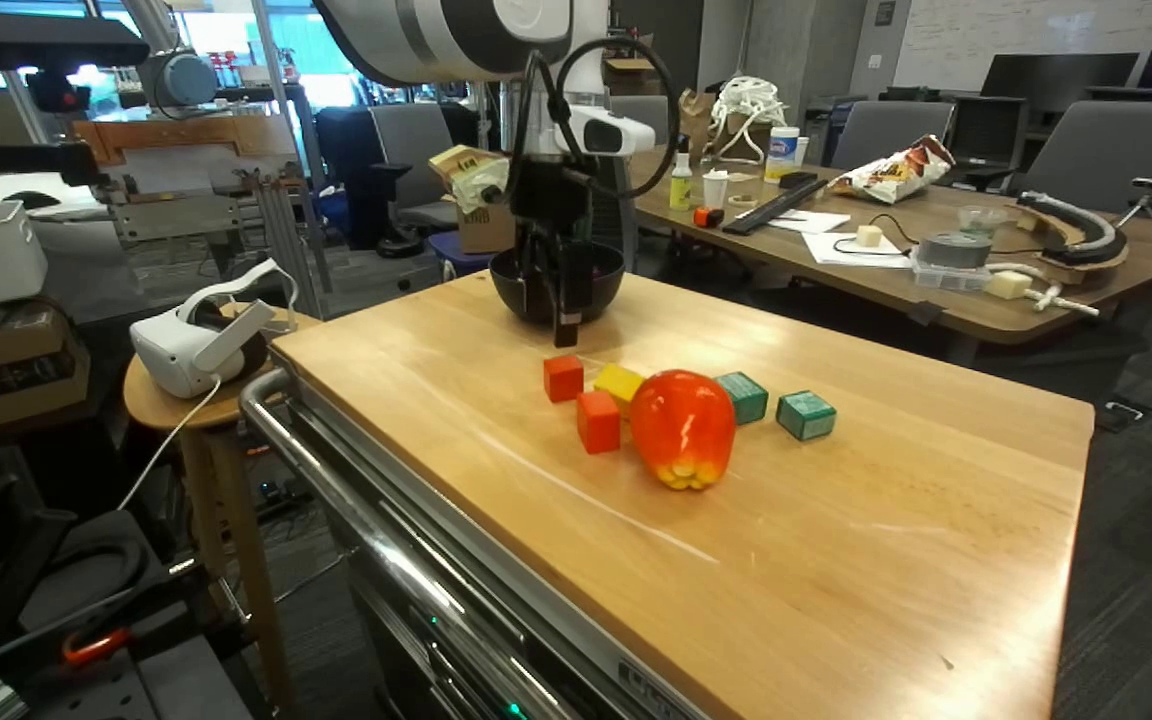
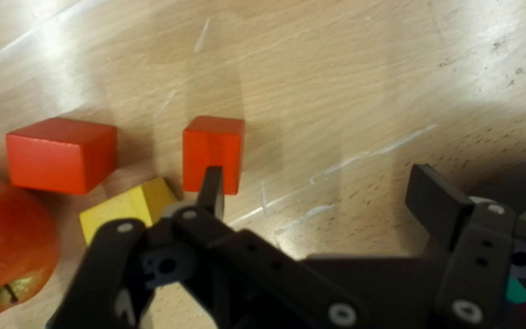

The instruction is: Put all the colored objects on the table in the bowl except the apple- move it backward

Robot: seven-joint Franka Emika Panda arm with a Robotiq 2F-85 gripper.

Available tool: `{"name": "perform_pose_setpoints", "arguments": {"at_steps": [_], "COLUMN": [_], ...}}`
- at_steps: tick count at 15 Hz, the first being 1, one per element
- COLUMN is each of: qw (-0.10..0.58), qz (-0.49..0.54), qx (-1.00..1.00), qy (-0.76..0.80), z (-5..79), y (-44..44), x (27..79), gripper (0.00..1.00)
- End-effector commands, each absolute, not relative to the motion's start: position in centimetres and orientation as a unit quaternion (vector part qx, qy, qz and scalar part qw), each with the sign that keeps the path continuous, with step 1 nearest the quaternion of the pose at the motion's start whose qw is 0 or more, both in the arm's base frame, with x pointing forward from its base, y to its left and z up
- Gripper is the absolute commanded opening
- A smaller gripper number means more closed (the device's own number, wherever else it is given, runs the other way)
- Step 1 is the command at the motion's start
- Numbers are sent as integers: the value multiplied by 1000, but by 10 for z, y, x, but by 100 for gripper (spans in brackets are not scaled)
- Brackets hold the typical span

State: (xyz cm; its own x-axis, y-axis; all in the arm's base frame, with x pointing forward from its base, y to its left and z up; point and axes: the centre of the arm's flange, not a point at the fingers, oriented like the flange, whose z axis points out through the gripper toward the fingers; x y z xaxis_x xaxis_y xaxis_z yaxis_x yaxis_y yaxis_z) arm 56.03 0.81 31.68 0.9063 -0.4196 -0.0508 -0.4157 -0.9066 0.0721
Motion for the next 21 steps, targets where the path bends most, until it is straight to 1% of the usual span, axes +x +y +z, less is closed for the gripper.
{"name": "perform_pose_setpoints", "arguments": {"at_steps": [1, 10, 11, 12, 14, 15, 19, 20, 21], "qw": [58, 48, 45, 41, 30, 26, 6, 0, -7], "qz": [-11, -49, -52, -53, -58, -60, -56, -53, -41], "qx": [972, 962, 962, 961, 959, 957, 957, 958, 961], "qy": [-228, -264, -265, -269, -276, -281, -283, -280, -275], "z": [335, 305, 303, 301, 298, 297, 304, 309, 319], "y": [4, -21, -24, -27, -31, -32, -31, -32, -33], "x": [548, 545, 546, 547, 549, 550, 551, 551, 550], "gripper": [100, 100, 91, 74, 58, 49, 20, 11, 7]}}
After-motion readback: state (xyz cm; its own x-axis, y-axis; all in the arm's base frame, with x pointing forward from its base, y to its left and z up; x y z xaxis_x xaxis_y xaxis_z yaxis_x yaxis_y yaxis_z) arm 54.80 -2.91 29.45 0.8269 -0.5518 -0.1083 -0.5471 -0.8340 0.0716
